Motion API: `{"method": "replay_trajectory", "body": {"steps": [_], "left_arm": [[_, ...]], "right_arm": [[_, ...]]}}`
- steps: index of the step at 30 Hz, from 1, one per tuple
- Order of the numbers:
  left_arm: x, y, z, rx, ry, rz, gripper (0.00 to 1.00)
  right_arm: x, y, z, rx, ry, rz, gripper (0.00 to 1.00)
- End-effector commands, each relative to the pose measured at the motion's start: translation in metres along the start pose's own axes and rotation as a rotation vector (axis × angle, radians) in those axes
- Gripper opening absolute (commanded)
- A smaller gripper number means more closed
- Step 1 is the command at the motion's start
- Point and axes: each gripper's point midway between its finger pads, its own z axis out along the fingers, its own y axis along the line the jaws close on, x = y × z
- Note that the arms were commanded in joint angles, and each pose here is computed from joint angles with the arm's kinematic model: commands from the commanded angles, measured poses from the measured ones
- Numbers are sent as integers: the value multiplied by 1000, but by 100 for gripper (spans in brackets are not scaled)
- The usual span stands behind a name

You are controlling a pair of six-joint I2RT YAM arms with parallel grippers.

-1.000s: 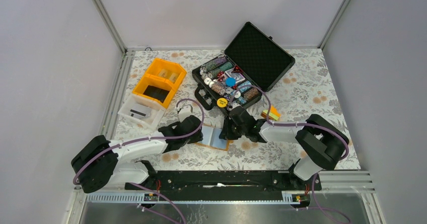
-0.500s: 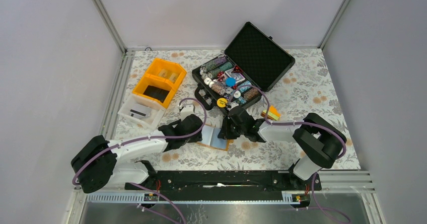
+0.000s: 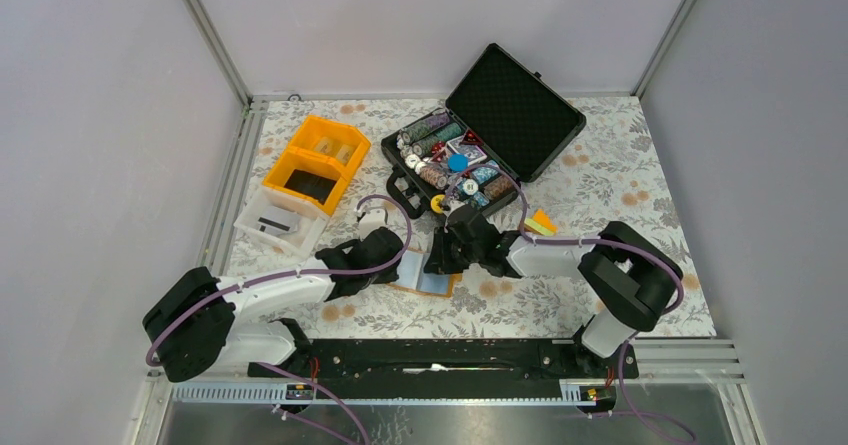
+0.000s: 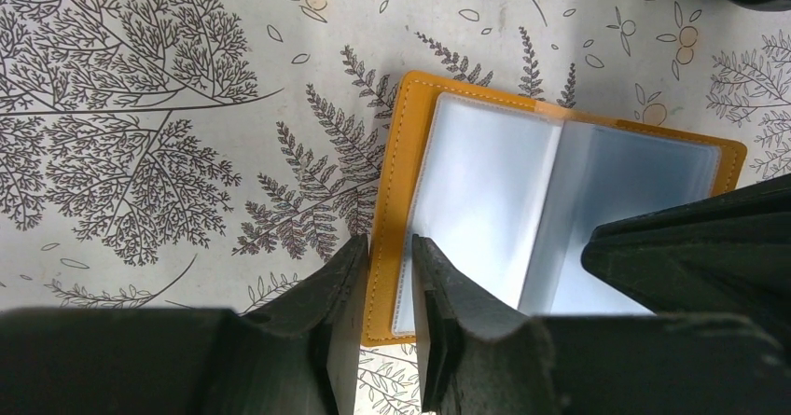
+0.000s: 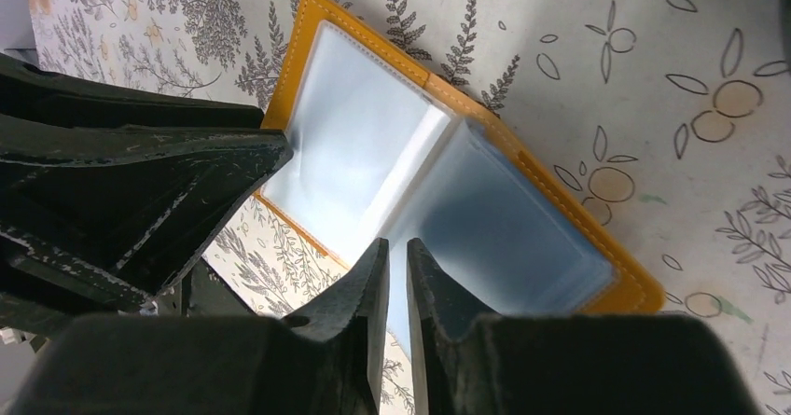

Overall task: Put the credit cards into the card holder
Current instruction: Open the card holder at the center of the board.

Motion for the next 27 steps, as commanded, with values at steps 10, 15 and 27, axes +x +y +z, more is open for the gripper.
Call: {"method": "replay_trajectory", "body": {"steps": [10, 15, 27], "left_arm": [[-11, -6, -1, 17, -35, -18, 25], [-14, 0, -3, -17, -50, -25, 31], [-68, -7, -42, 15, -157, -54, 67]], "right_arm": [[10, -3, 21, 27, 52, 2, 20], [20, -23, 23, 122, 82, 3, 19], [12, -5, 17, 65, 73, -26, 19]]}}
